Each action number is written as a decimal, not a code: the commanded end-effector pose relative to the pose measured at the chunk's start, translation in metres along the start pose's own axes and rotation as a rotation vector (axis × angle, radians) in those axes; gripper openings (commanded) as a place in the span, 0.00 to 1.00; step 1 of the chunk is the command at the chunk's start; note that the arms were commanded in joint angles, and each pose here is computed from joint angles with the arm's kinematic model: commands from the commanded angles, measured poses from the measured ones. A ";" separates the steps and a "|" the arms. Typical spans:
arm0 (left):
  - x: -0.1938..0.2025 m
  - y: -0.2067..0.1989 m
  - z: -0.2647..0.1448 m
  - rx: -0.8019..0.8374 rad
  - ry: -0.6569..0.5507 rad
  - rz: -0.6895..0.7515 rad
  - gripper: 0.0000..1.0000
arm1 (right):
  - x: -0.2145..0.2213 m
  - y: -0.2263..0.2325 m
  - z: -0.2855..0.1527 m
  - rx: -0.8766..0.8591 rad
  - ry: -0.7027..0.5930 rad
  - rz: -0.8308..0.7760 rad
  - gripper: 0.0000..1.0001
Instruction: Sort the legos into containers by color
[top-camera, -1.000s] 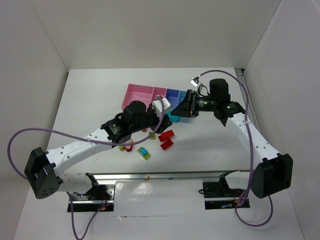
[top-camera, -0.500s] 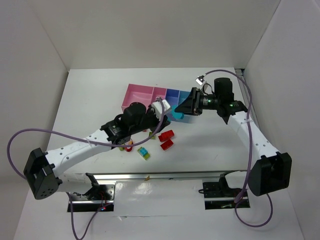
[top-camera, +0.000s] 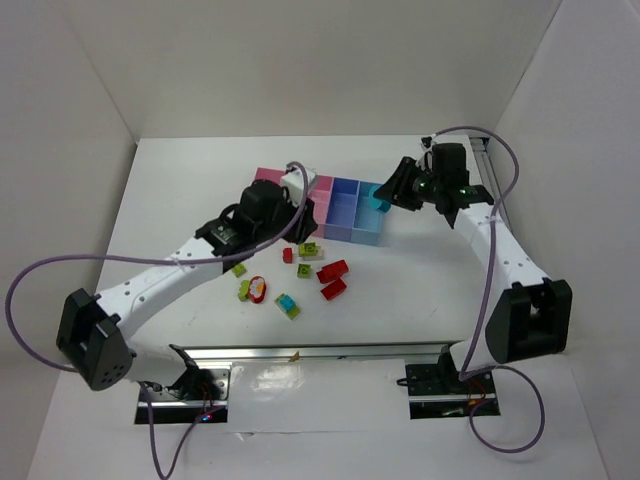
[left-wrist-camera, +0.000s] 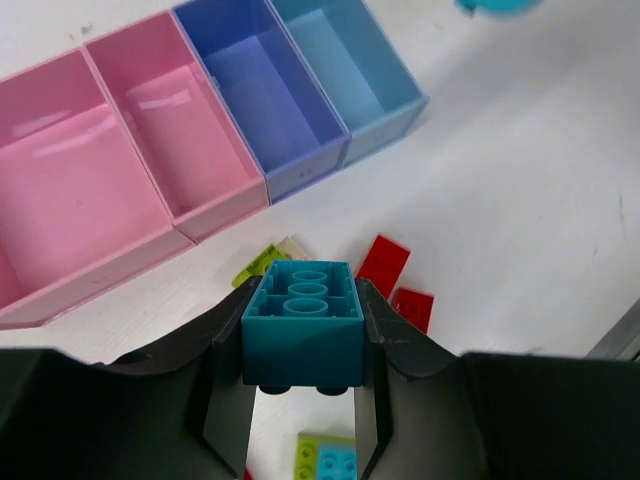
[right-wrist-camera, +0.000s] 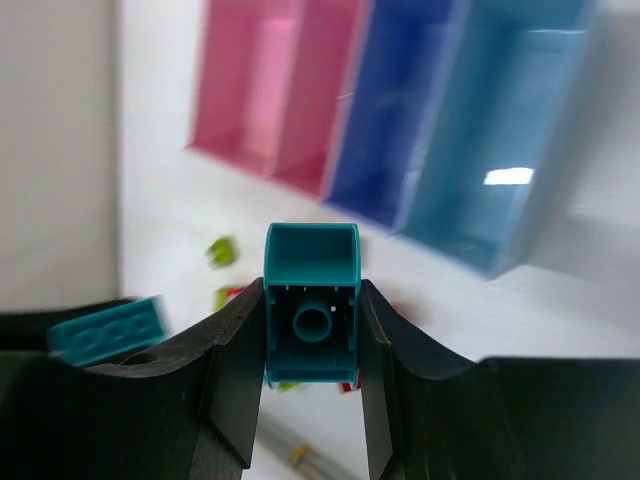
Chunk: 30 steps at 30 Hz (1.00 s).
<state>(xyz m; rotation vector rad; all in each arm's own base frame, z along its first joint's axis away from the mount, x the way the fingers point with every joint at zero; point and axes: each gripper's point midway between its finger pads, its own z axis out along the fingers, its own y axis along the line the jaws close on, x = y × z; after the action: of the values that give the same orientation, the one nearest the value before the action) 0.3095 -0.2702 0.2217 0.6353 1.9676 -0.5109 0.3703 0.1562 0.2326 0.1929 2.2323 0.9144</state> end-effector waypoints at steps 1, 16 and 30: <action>-0.033 0.006 0.008 -0.040 -0.008 -0.142 0.00 | -0.031 -0.043 0.024 0.234 -0.133 -0.039 0.29; -0.048 0.007 0.076 -0.036 0.139 -0.308 0.00 | -0.040 -0.076 0.099 0.279 -0.034 -0.063 0.35; -0.092 -0.004 0.126 0.023 0.176 -0.333 0.00 | -0.051 -0.063 0.081 0.328 -0.026 0.006 0.97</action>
<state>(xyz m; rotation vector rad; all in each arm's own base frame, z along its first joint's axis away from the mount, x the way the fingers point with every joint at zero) 0.4223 -0.3593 0.2462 0.3699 2.2228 -0.6743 0.4723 0.1417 0.1348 0.3271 2.4188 0.5785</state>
